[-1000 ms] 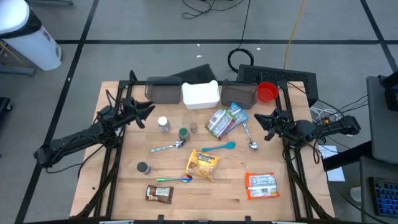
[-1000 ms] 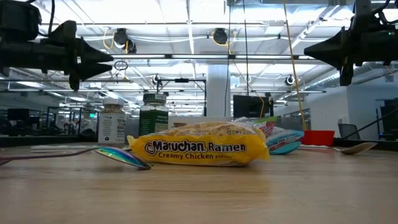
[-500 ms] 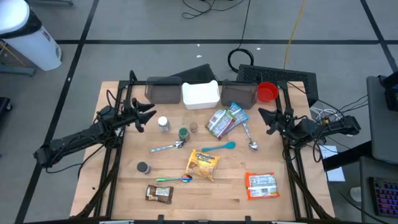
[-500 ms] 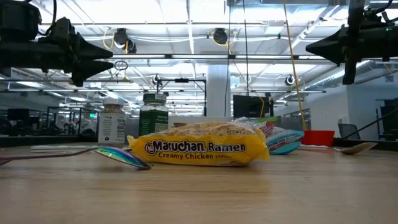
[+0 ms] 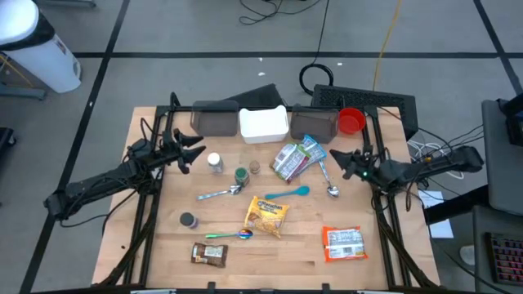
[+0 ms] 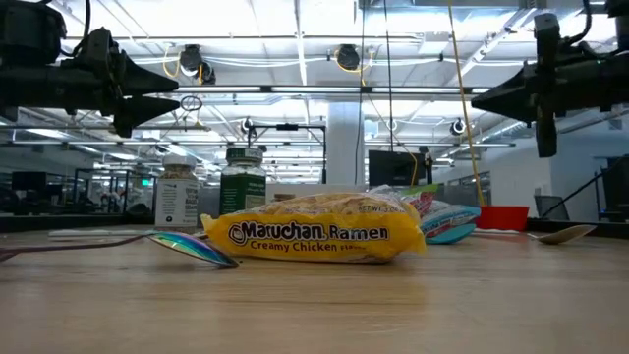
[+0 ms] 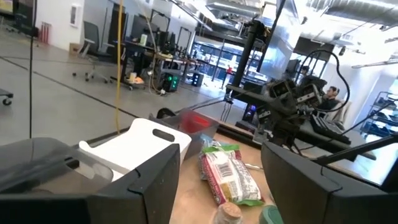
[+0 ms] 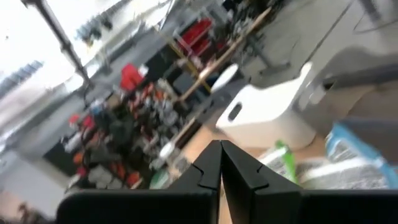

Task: Pick & Place Food Item
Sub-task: Put the white seasoning bottle into the right black bin

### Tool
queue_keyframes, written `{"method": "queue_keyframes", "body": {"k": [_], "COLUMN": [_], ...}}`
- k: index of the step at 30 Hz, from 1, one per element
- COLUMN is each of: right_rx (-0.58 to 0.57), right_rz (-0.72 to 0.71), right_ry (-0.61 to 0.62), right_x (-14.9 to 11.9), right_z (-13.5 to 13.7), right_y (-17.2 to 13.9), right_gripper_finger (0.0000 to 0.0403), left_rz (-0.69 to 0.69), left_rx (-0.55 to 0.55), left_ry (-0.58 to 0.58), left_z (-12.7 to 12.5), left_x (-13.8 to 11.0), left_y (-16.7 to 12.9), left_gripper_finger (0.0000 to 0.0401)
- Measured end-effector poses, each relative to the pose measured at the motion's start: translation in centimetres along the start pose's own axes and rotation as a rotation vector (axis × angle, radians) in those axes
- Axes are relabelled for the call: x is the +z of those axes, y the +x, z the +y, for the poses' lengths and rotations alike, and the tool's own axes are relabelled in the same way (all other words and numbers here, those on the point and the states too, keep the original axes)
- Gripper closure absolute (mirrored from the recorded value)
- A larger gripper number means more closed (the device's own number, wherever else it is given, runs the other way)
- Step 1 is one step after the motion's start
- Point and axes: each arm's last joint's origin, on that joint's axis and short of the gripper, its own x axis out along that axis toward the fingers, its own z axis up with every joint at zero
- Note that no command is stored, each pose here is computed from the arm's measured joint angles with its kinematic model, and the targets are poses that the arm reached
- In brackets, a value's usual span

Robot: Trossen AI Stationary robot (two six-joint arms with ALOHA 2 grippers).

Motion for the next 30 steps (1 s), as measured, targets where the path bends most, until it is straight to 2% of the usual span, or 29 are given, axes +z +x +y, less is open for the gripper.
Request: {"method": "queue_keyframes", "body": {"k": [3, 6, 9, 12, 16, 20, 26, 30], "right_rx": [0.036, 0.14, 0.247, 0.287, 0.284, 0.255, 0.193, 0.136], "right_rz": [0.025, 0.02, 0.018, 0.031, 0.021, 0.017, -0.024, -0.077], "right_ry": [-0.002, -0.03, -0.097, -0.213, -0.339, -0.516, -0.733, -0.77], "right_x": [-0.5, -0.5, -0.7, -1.3, -1.6, -2.2, -2.3, -1.8], "right_z": [0.4, 1.4, 2.2, 2.5, 4.4, 5.7, 6.3, 5.5], "right_y": [0.6, 1.1, 1.5, 2.1, 3.8, 5.8, 8.5, 9.8], "right_gripper_finger": [0.0376, 0.0348, 0.0312, 0.0275, 0.0233, 0.0208, 0.0197, 0.0202], "left_rz": [0.034, 0.064, 0.055, 0.011, -0.019, 0.033, 0.129, 0.155], "left_rx": [0.01, 0.02, 0.052, 0.091, 0.105, 0.086, 0.02, 0.005], "left_ry": [-0.012, -0.029, -0.031, 0.01, 0.083, 0.103, 0.068, 0.053], "left_z": [0.1, 0.3, 0.5, 0.6, 0.7, 0.8, 0.8, 0.9], "left_x": [-0.3, -0.7, -0.7, -0.4, -0.1, -0.5, -1.4, -1.7], "left_y": [0.2, 0.5, 0.8, 1.0, 1.3, 1.7, 2.0, 2.2], "left_gripper_finger": [0.0154, 0.0134, 0.0115, 0.0103, 0.0102, 0.0114, 0.0131, 0.0134]}}
